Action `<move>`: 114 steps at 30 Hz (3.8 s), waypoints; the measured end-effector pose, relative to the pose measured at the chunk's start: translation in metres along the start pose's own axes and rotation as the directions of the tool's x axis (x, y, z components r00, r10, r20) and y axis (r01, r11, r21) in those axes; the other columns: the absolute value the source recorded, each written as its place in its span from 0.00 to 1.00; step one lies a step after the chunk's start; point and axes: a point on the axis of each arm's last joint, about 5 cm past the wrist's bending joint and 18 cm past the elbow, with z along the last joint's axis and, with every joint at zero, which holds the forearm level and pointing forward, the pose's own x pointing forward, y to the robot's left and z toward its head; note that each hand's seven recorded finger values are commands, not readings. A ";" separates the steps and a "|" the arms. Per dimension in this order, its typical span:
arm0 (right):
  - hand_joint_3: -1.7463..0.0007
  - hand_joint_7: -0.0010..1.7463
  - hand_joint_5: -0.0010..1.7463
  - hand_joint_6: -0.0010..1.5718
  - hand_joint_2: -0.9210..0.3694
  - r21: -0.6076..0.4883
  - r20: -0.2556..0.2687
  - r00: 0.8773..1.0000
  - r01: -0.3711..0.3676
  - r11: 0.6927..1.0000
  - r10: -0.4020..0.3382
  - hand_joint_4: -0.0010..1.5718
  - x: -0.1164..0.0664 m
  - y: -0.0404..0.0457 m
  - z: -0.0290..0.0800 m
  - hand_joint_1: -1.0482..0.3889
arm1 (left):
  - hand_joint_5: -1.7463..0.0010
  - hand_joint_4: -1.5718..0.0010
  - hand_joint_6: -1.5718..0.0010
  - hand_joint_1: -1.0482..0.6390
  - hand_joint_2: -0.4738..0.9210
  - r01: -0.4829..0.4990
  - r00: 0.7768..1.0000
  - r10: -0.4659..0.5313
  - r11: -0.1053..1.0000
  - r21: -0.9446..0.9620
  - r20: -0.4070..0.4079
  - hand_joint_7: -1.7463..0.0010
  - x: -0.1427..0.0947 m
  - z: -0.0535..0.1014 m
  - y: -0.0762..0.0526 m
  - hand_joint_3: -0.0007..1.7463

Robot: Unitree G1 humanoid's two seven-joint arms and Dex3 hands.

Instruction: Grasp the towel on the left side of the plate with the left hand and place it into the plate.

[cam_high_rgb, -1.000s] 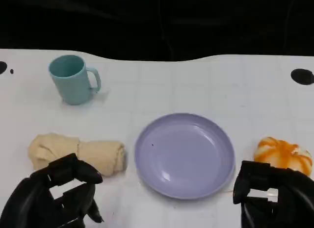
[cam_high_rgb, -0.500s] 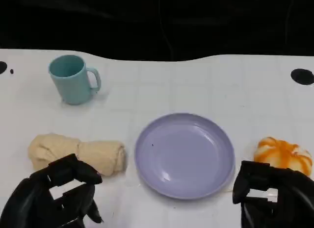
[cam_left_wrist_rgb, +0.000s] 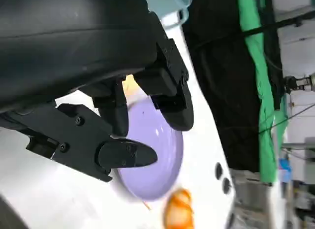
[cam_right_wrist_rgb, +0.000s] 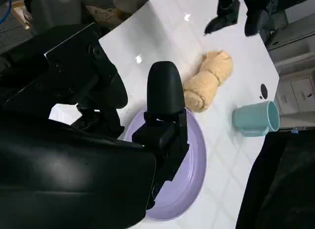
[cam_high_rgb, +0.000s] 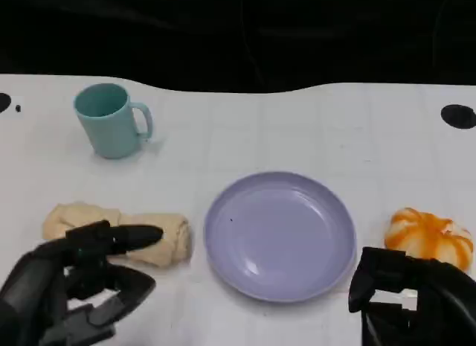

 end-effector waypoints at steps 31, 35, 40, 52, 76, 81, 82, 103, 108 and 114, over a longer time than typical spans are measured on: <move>0.17 0.94 1.00 0.42 0.32 0.012 0.001 1.000 0.008 1.000 -0.008 0.52 -0.001 0.0048 0.003 0.79 | 0.92 0.76 0.81 0.30 0.98 0.299 0.954 -0.111 0.357 0.885 -0.278 0.99 0.112 0.003 -0.008 0.00; 0.17 0.94 1.00 0.42 0.33 0.013 0.005 1.000 0.005 1.000 -0.005 0.52 0.001 0.0049 0.004 0.78 | 0.94 0.76 0.81 0.31 0.99 0.339 0.941 -0.114 0.345 0.875 -0.320 1.00 0.126 -0.014 -0.007 0.01; 0.17 0.94 1.00 0.43 0.33 0.021 0.002 1.000 0.005 1.000 -0.005 0.52 0.000 0.0052 0.003 0.78 | 0.94 0.72 0.78 0.35 1.00 0.404 0.913 -0.100 0.345 0.847 -0.395 0.99 0.139 -0.030 -0.010 0.03; 0.18 0.93 1.00 0.43 0.32 0.043 -0.011 1.000 0.019 0.999 -0.019 0.52 -0.006 0.0058 -0.002 0.77 | 0.03 0.51 0.56 0.48 1.00 0.242 0.970 -0.107 0.409 0.880 -0.217 0.18 0.135 -0.060 -0.016 0.11; 0.17 0.93 1.00 0.43 0.33 0.022 -0.004 1.000 0.004 1.000 -0.004 0.52 -0.007 -0.0012 -0.001 0.77 | 0.00 0.43 0.59 0.48 0.71 -0.099 0.986 -0.052 0.596 0.797 0.161 0.00 0.114 -0.009 -0.030 0.61; 0.17 0.93 1.00 0.43 0.33 0.020 -0.005 1.000 0.005 1.000 -0.005 0.51 -0.007 -0.0013 -0.001 0.77 | 0.00 0.42 0.57 0.46 0.68 -0.055 0.974 -0.132 0.643 0.764 0.181 0.00 0.124 0.016 -0.052 0.63; 0.17 0.93 1.00 0.43 0.33 0.021 -0.005 1.000 0.004 1.000 -0.004 0.51 -0.007 -0.0013 -0.001 0.77 | 0.00 0.42 0.57 0.46 0.68 -0.038 0.973 -0.148 0.652 0.757 0.176 0.00 0.127 0.020 -0.056 0.63; 0.17 0.93 1.00 0.44 0.32 0.017 -0.004 1.000 0.011 1.000 -0.011 0.51 -0.008 -0.0003 0.000 0.78 | 0.13 0.65 0.52 0.48 0.93 0.204 0.928 -0.370 0.590 0.782 0.037 0.72 0.146 0.036 -0.130 0.21; 0.18 0.93 1.00 0.44 0.32 0.018 -0.003 1.000 0.009 1.000 -0.009 0.51 -0.008 -0.0001 0.001 0.77 | 0.74 0.82 0.78 0.27 1.00 0.306 0.901 -0.431 0.533 0.789 -0.058 0.99 0.144 0.037 -0.127 0.08; 0.18 0.93 1.00 0.44 0.32 0.017 -0.002 1.000 0.009 1.000 -0.009 0.51 -0.008 -0.0001 0.001 0.78 | 0.79 0.88 0.88 0.15 1.00 0.331 0.890 -0.447 0.486 0.809 -0.096 1.00 0.142 0.041 -0.120 0.07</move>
